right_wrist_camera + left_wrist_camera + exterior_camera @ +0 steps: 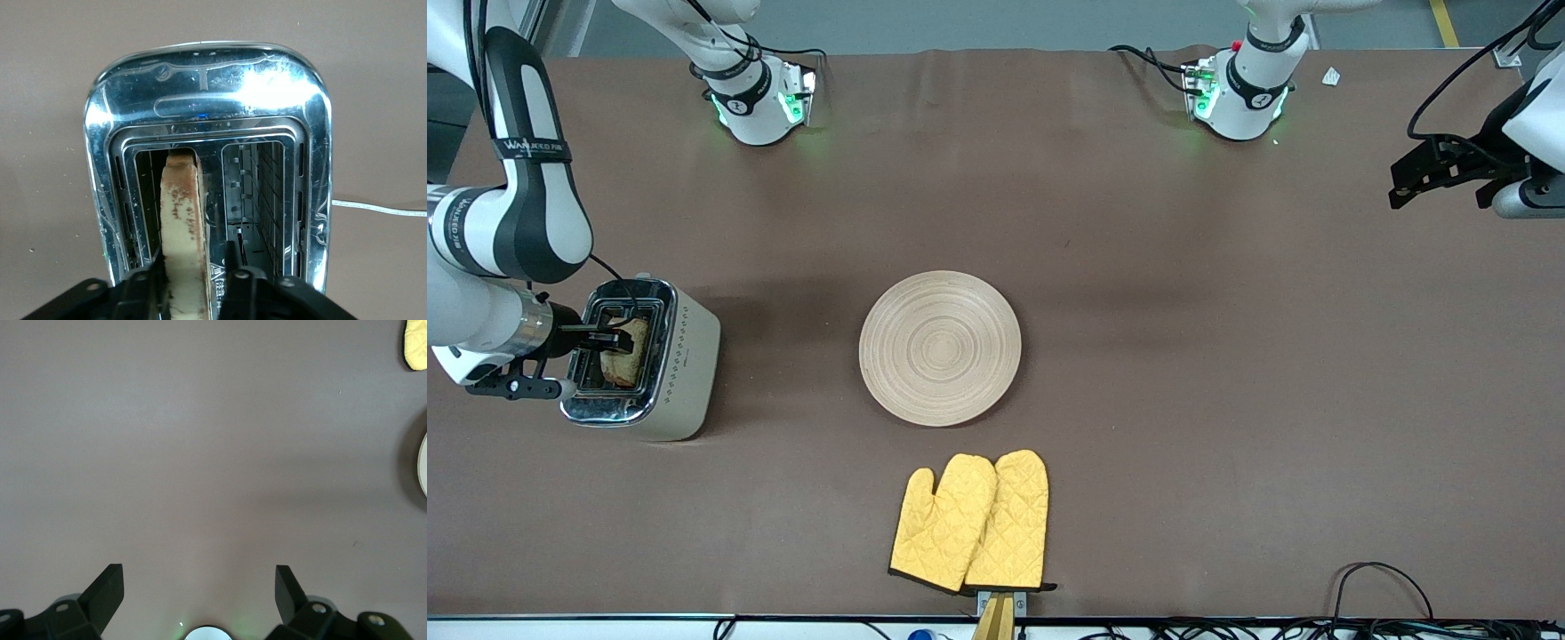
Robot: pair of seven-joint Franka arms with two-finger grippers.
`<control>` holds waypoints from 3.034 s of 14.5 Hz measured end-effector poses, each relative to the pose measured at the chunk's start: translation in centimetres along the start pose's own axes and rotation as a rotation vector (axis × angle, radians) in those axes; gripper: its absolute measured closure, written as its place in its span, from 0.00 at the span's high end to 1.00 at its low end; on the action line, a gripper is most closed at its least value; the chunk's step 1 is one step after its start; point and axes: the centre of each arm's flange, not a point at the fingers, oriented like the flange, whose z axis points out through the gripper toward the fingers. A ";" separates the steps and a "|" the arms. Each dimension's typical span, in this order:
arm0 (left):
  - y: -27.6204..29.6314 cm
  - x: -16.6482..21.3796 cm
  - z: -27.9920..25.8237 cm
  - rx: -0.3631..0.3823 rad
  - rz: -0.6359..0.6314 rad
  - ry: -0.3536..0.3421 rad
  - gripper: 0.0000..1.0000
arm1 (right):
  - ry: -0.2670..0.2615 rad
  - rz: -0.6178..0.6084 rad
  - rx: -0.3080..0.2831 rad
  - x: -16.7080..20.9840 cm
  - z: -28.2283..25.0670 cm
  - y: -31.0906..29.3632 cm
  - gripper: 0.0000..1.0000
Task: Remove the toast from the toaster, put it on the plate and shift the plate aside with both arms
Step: 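Lower the right gripper onto the bread slice in the toaster, then grasp the bread and lift it out of the toaster slot, then carry the bread over the wooden plate and lower it down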
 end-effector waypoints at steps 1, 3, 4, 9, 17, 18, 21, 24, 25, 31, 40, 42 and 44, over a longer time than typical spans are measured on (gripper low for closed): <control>0.0 0.0 0.0 0.000 0.000 0.000 1.00 | 0.000 0.001 0.001 0.0 0.0 0.0 0.19; 0.0 0.0 0.0 0.000 0.000 0.000 1.00 | 0.000 0.002 0.001 0.0 0.0 0.1 0.11; 0.0 0.0 0.0 0.000 0.000 0.000 1.00 | 0.001 0.003 0.001 0.0 0.0 0.2 0.11; 0.0 0.0 0.1 0.000 -0.001 -0.001 1.00 | 0.007 0.002 0.002 0.3 -2.6 0.1 0.08; -0.1 0.2 0.2 0.000 -0.001 -0.005 1.00 | 0.075 -0.046 0.092 -3.7 -20.6 -5.7 0.08; -0.1 0.2 0.3 0.000 -0.001 -0.005 1.00 | 0.089 -0.046 0.129 -4.2 -21.7 -7.0 0.08; -0.1 0.2 0.3 0.000 -0.002 -0.005 1.00 | 0.086 -0.018 0.263 -4.9 -22.9 -9.9 0.08; -0.1 0.2 0.3 0.000 -0.003 -0.005 1.00 | 0.079 0.006 0.324 -4.8 -22.2 -14.8 0.08; -0.2 0.2 0.3 0.000 -0.003 -0.005 1.00 | 0.078 0.010 0.326 -4.9 -21.6 -17.1 0.08; -0.3 0.2 0.3 0.000 -0.005 -0.005 1.00 | 0.020 -0.006 0.340 -4.6 -13.0 -31.5 0.08; -0.4 0.2 0.3 0.000 -0.005 -0.006 1.00 | 0.056 0.121 0.486 -7.8 3.2 -42.2 0.08; -0.4 0.2 0.3 0.000 -0.005 -0.006 1.00 | 0.062 0.117 0.469 -7.5 4.7 -40.7 0.08; -0.4 0.2 0.3 0.000 -0.005 -0.006 1.00 | 0.089 0.112 0.452 -6.9 6.9 -38.6 0.08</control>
